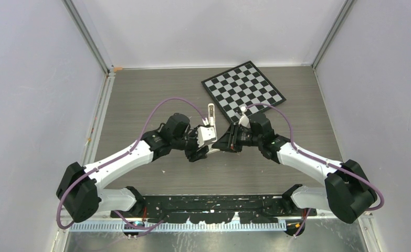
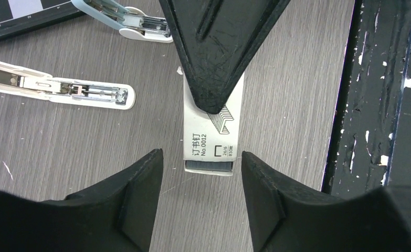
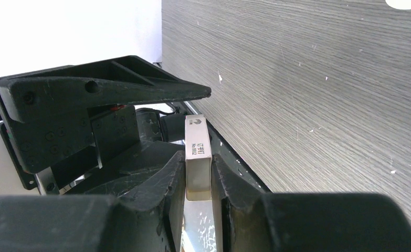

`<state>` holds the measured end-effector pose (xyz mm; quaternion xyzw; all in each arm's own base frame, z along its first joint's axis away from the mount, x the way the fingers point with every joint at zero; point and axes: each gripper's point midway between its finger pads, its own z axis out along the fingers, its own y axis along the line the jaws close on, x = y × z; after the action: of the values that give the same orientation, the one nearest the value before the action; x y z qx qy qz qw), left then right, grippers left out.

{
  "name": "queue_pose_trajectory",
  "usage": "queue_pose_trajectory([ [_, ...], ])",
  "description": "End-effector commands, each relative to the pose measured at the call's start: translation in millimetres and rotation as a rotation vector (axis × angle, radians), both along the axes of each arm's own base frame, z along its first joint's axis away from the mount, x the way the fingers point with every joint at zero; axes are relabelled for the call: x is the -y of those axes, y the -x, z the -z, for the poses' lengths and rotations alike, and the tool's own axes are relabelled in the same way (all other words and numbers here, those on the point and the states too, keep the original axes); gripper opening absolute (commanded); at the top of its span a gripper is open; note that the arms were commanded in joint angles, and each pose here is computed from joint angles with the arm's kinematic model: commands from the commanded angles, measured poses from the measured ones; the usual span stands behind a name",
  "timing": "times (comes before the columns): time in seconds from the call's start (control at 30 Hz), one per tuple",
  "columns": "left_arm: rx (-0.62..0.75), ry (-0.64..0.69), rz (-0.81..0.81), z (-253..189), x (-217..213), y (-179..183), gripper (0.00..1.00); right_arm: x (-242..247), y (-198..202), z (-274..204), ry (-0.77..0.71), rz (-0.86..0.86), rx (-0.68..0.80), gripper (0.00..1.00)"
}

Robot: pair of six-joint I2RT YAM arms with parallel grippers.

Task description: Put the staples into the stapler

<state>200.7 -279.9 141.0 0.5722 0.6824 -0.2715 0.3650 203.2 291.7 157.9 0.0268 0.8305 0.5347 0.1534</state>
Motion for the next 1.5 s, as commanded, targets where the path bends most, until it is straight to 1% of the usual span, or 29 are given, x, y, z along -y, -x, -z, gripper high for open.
queue_pose_trajectory([
  [0.0,0.015,0.045,0.018,-6.9,7.3,-2.3,0.56,-4.6,-3.9,-18.9,-0.058,-0.004,0.051,0.28],
  [0.23,0.018,0.053,0.017,-6.7,7.4,-1.9,0.47,-4.3,-4.2,-19.0,-0.059,0.0,0.052,0.28],
  [0.5,0.03,0.056,0.014,-6.9,6.5,-2.2,0.45,-3.4,-3.6,-16.8,-0.055,0.005,0.046,0.28],
  [0.67,0.038,0.06,0.009,-7.6,5.2,-2.4,0.4,-2.6,-4.2,-16.4,-0.051,0.011,0.046,0.28],
  [0.77,0.044,0.058,0.01,-6.9,4.1,-2.2,0.35,-2.1,-4.6,-16.3,-0.049,0.017,0.048,0.29],
  [0.97,0.059,0.056,0.006,-7.9,1.8,-2.7,0.29,-1.3,-5.2,-13.6,-0.034,0.017,0.047,0.29],
  [1.13,0.073,0.037,-0.004,-6.6,-1.6,-5.0,0.29,-1.2,-4.4,-12.4,-0.03,0.013,0.046,0.29],
  [1.3,0.078,0.031,-0.012,-5.3,-3.8,-5.7,0.32,-0.8,-4.9,-13.4,-0.023,0.008,0.05,0.29],
  [1.47,0.085,0.029,-0.012,-5.3,-5.5,-5.0,0.33,-0.3,-4.6,-12.7,-0.02,0.01,0.051,0.29],
])
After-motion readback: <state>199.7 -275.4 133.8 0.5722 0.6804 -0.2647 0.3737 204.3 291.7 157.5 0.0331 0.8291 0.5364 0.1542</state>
